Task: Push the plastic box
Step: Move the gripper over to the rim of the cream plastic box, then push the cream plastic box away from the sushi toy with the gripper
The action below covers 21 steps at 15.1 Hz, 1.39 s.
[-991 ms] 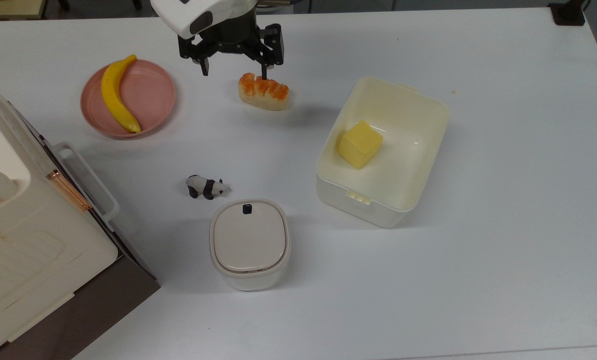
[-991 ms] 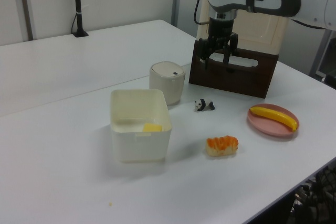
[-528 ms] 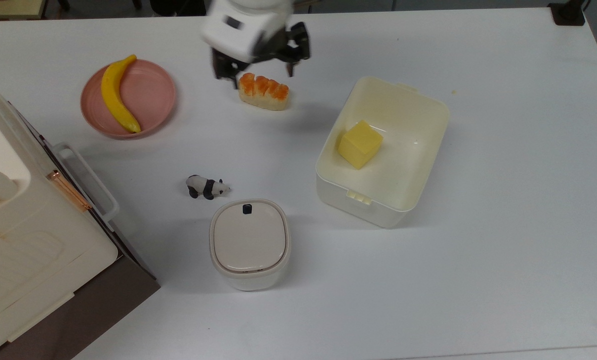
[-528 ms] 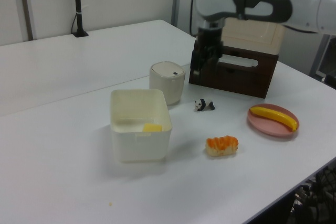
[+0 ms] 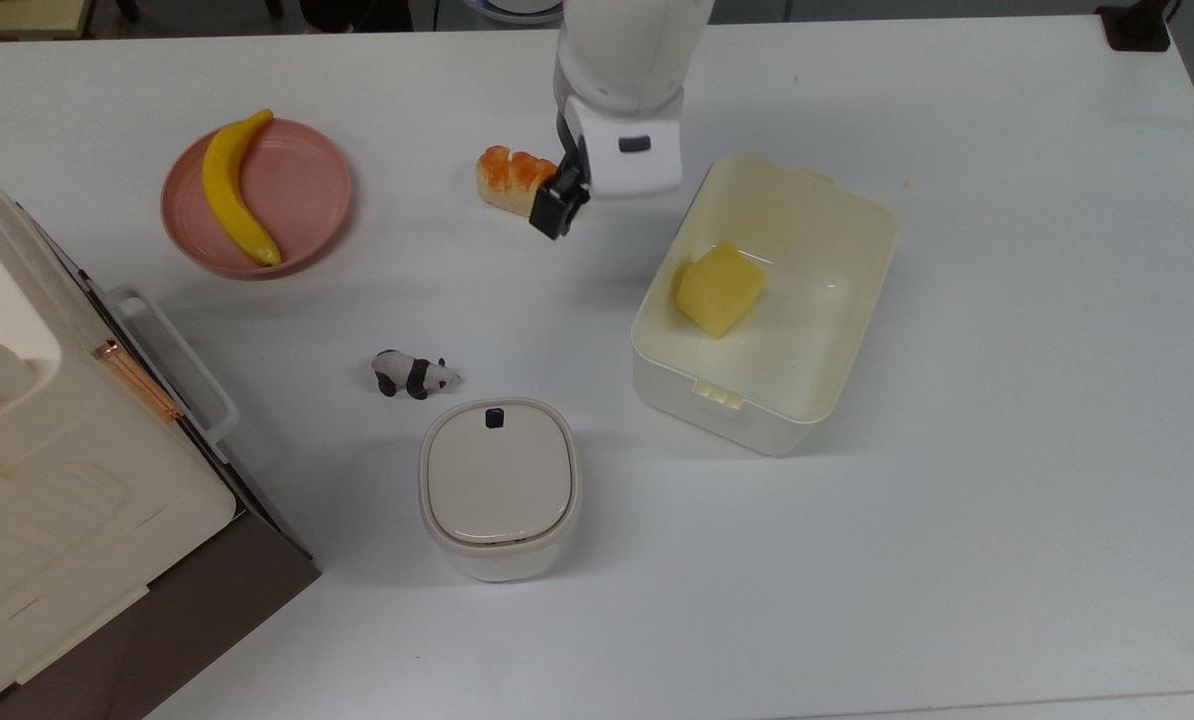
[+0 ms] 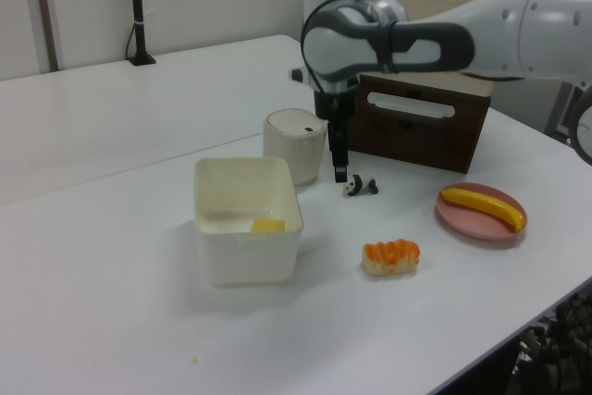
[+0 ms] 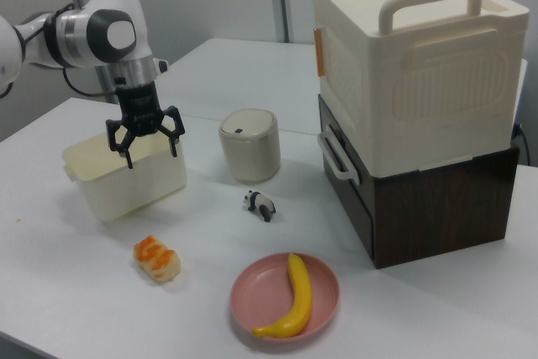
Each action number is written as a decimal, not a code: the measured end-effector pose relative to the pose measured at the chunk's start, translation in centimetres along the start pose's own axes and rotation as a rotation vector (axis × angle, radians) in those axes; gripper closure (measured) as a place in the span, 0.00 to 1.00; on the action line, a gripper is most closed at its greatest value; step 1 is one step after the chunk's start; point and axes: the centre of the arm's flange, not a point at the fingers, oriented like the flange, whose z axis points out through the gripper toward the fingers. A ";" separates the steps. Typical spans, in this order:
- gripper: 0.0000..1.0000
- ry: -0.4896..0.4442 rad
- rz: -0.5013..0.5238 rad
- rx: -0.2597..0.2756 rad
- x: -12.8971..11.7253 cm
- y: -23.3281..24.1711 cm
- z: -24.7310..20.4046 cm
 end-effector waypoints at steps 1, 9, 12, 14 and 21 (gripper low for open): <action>0.00 -0.014 -0.035 -0.013 0.7 -0.1 0.5; 0.00 -0.008 -0.046 -0.072 7.4 -3.2 3.7; 0.00 0.035 0.082 -0.103 9.4 -4.7 3.4; 0.00 0.049 0.114 -0.113 10.6 -5.6 3.5; 0.00 0.082 0.096 -0.153 13.4 -6.2 4.6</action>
